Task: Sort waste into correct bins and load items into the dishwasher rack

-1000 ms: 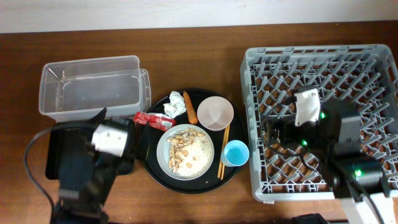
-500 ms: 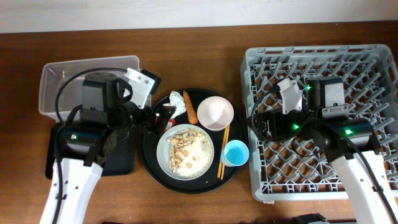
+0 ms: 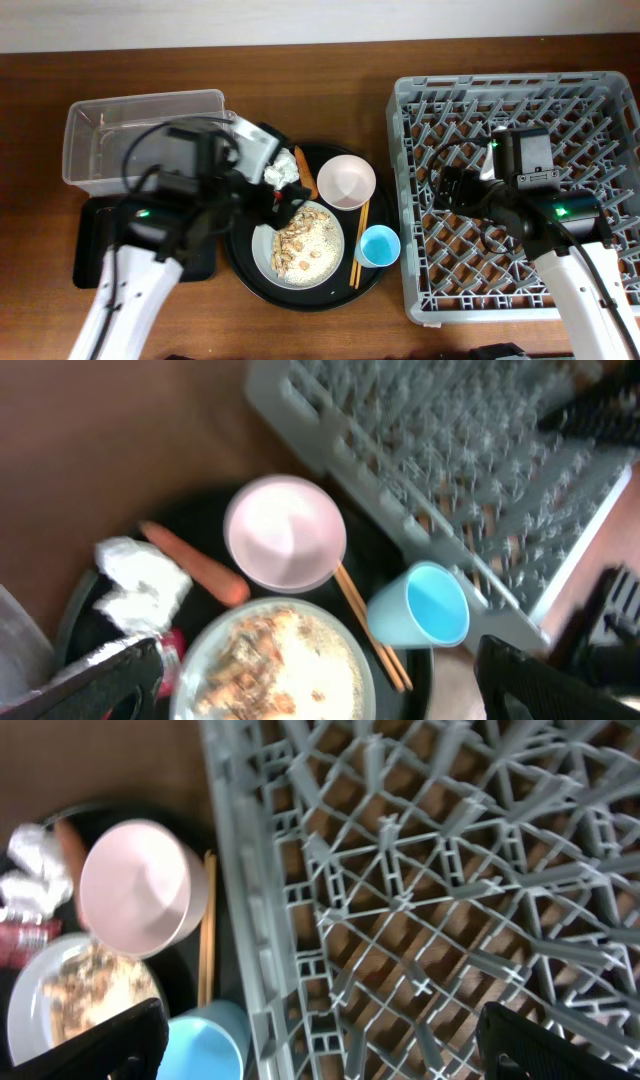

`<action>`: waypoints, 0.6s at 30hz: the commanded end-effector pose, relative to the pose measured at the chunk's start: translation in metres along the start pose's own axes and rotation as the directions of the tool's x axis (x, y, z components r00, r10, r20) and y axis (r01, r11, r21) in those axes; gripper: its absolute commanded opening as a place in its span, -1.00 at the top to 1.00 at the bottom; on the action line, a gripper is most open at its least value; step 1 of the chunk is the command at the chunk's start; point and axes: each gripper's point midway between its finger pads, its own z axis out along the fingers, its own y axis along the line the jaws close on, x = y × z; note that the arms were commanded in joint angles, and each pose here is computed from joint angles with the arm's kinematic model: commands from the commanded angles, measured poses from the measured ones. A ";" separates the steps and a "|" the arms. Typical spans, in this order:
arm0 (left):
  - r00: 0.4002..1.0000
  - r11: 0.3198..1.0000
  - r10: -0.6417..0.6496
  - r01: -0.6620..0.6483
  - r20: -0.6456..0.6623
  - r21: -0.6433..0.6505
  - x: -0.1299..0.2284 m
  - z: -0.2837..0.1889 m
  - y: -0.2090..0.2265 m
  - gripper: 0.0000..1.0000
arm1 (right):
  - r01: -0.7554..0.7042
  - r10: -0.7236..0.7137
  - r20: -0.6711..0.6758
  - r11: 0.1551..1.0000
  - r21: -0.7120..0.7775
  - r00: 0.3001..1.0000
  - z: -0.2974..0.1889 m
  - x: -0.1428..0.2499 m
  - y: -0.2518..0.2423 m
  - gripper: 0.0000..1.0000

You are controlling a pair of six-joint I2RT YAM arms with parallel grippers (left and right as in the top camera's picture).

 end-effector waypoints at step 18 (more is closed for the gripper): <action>0.898 0.966 0.234 -0.260 -0.372 -0.019 0.081 0.168 -0.072 -0.86 | -0.207 0.208 -0.034 0.978 0.033 0.977 -0.001 -0.006 -0.040 -0.96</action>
